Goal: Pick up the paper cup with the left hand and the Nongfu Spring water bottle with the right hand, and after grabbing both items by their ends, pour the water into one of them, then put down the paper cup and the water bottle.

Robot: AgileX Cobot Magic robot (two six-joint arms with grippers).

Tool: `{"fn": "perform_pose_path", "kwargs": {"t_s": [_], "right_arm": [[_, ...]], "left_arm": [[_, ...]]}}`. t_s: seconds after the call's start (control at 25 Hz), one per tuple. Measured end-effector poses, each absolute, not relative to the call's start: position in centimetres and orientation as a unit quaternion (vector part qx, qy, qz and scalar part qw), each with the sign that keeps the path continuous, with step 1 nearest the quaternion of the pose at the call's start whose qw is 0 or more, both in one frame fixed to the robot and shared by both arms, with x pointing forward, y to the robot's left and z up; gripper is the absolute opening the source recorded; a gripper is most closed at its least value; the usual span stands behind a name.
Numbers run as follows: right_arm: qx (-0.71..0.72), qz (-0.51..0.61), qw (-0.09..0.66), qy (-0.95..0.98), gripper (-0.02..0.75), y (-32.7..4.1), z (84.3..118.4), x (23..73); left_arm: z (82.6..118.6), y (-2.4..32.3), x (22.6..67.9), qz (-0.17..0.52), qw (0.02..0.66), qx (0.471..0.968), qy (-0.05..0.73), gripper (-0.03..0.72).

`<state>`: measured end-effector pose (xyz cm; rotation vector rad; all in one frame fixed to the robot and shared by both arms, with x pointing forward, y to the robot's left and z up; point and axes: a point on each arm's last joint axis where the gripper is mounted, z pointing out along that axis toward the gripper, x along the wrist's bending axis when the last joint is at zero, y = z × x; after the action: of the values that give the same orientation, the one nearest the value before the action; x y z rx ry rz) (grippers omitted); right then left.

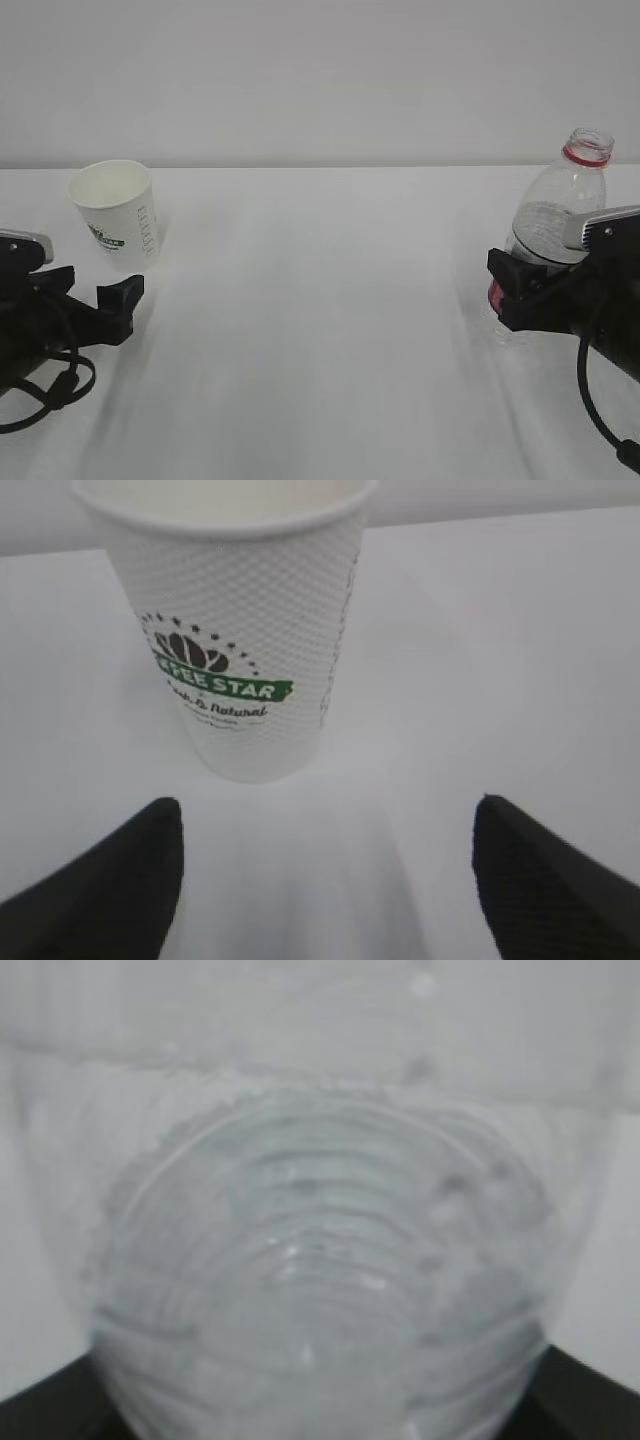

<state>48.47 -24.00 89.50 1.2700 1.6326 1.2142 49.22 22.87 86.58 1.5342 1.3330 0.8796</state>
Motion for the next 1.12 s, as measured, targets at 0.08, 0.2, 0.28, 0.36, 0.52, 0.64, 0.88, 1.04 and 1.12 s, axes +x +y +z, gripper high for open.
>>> {"fn": "perform_pose_path", "kwargs": {"t_s": [0.08, 0.2, 0.28, 0.36, 0.52, 0.64, 0.88, 1.04, 1.12], "right_arm": [[0.493, 0.472, 0.363, 0.634, 0.497, -24.0, 89.5, 48.5], [0.493, 0.472, 0.363, 0.634, 0.496, -24.0, 89.5, 48.5], [0.493, 0.471, 0.364, 0.635, 0.496, -24.0, 89.5, 48.5], [0.493, 0.471, 0.364, 0.635, 0.496, -24.0, 89.5, 48.5], [0.493, 0.471, 0.364, 0.635, 0.496, -24.0, 89.5, 48.5], [0.493, 0.471, 0.364, 0.635, 0.496, -24.0, 89.5, 48.5], [0.493, 0.471, 0.364, 0.635, 0.496, -24.0, 89.5, 48.5], [0.490, 0.470, 0.366, 0.637, 0.496, -24.0, 89.5, 48.5], [0.490, 0.470, 0.366, 0.637, 0.496, -24.0, 89.5, 48.5]], "left_arm": [[86.2, 22.7, 49.7, 0.355, 0.446, 0.620, 0.539, 0.673], [85.7, 22.5, 50.4, 0.355, 0.445, 0.620, 0.540, 0.673], [85.3, 22.4, 50.8, 0.354, 0.443, 0.621, 0.541, 0.673], [85.1, 22.2, 51.3, 0.356, 0.445, 0.619, 0.541, 0.673], [84.8, 22.1, 52.0, 0.360, 0.444, 0.613, 0.545, 0.673], [84.7, 22.3, 52.4, 0.369, 0.440, 0.600, 0.557, 0.673], [84.2, 22.5, 52.4, 0.371, 0.430, 0.596, 0.567, 0.673], [83.7, 22.2, 53.3, 0.373, 0.433, 0.594, 0.566, 0.673], [83.4, 22.1, 53.8, 0.374, 0.435, 0.593, 0.565, 0.673]]}}
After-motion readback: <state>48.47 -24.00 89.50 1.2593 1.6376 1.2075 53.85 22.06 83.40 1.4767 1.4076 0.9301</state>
